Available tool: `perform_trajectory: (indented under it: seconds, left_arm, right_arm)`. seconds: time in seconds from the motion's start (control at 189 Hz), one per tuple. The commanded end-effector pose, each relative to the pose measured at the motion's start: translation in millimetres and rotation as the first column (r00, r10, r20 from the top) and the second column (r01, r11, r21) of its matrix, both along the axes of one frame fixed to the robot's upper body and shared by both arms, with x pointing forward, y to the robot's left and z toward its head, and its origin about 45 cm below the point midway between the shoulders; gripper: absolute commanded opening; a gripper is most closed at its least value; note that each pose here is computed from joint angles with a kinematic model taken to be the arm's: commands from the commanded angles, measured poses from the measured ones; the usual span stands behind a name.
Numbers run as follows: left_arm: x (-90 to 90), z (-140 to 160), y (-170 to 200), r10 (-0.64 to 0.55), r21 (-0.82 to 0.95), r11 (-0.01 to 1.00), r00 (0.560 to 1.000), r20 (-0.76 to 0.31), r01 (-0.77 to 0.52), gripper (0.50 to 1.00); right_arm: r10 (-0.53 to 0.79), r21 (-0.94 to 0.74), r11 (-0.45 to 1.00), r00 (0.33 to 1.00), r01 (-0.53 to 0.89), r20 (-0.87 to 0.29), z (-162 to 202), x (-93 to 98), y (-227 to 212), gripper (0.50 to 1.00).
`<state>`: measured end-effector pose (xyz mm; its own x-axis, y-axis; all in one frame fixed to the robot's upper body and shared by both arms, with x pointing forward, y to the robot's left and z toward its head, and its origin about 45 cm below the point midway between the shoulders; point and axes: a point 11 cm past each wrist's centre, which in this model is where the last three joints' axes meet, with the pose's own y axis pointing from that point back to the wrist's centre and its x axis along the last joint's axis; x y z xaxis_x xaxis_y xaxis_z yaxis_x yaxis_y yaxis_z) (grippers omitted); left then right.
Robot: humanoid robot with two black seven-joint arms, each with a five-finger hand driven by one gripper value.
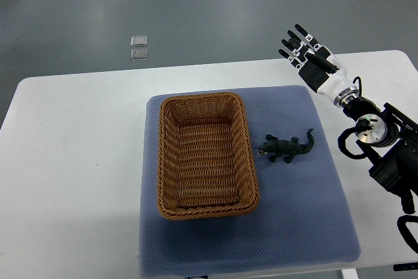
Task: Place crocodile in brown basket with right hand
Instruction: 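Swing the right hand over and lower it toward the green crocodile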
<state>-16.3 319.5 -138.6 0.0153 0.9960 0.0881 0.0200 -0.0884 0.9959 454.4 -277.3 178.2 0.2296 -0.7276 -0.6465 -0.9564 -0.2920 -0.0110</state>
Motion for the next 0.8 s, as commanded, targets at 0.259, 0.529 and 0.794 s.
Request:
perform_trajectory:
  seconds: [0.259,0.529,0.794]
  left_arm:
    - [-0.2,0,1,-0.002,0.003,1.0,1.0,0.001,0.002,1.0]
    - [-0.6,0,0,-0.005,0.0,1.0,1.0,-0.002,0.005,1.0]
    - [-0.6,0,-3,-0.006,-0.008,1.0,1.0,-0.002,0.006,1.0]
  right_arm:
    - [0.002,-0.003,1.0,1.0,-0.002,0.008,4,1.6,-1,0.928]
    - [0.051,-0.113,0.992,0.998,-0.047,0.033,15,4.0,-6,0.928]
    - [0.288,-0.575,0.796,0.954,-0.192,0.081,60,15.8,-8,0.928]
